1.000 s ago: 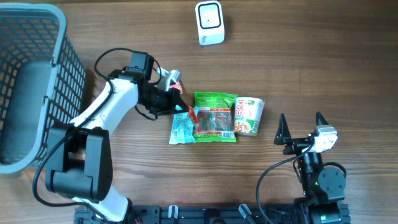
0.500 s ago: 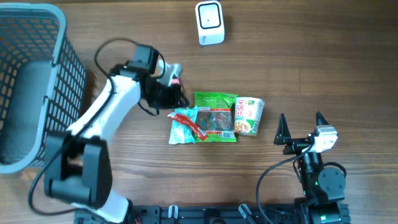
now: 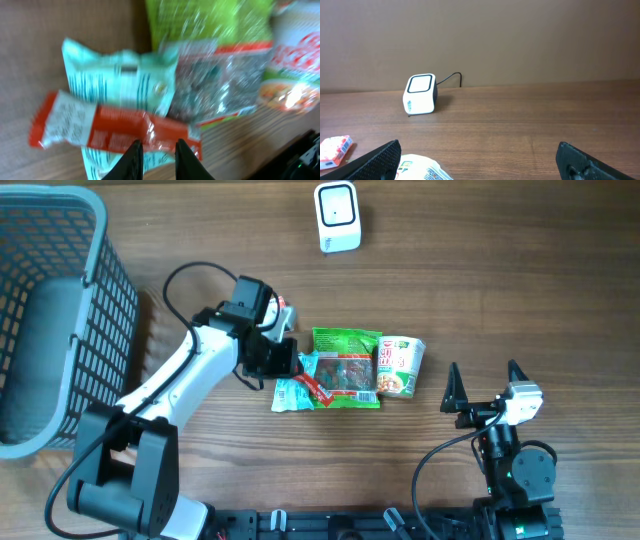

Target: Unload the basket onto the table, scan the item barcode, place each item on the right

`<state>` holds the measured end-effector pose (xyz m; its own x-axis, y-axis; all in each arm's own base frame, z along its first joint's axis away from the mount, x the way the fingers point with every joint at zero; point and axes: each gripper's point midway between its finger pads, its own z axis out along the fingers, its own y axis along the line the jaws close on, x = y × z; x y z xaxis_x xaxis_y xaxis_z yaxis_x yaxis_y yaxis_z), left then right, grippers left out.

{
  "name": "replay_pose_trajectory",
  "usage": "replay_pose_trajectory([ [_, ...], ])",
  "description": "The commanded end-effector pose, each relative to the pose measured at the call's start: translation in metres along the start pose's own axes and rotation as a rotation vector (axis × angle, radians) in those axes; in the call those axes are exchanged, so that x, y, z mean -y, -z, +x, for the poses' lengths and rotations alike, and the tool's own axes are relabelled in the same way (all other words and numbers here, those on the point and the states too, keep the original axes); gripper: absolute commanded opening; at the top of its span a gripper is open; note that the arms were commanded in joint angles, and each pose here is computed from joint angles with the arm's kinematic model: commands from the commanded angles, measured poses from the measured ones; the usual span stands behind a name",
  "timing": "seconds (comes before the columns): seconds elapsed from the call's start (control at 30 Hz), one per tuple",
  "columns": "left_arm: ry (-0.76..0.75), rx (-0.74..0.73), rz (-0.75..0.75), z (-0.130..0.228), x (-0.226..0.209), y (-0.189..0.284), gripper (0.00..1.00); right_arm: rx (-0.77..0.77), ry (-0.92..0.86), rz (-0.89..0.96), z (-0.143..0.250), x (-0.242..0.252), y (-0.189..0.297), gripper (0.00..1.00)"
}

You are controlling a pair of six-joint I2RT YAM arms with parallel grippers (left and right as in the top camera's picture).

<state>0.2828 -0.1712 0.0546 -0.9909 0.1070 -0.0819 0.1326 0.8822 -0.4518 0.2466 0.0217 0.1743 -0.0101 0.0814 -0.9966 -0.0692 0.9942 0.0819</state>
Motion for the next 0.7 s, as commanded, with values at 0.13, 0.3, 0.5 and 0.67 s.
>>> replay_pose_trajectory([
  [0.13,0.025,-0.03,-0.115,0.013,-0.024,-0.007,0.2,0.005,0.003,-0.008,-0.001,-0.001,0.0,1.0],
  [0.3,0.047,-0.073,-0.224,0.027,-0.045,-0.004,0.17,0.005,0.003,-0.008,-0.001,-0.001,0.0,1.0],
  [0.5,0.148,0.058,-0.264,-0.011,-0.027,0.045,0.14,0.005,0.003,-0.008,-0.001,-0.001,0.0,1.0],
  [0.67,0.238,0.406,-0.256,-0.093,-0.023,0.104,0.49,0.005,0.003,-0.008,-0.001,-0.001,0.0,1.0],
])
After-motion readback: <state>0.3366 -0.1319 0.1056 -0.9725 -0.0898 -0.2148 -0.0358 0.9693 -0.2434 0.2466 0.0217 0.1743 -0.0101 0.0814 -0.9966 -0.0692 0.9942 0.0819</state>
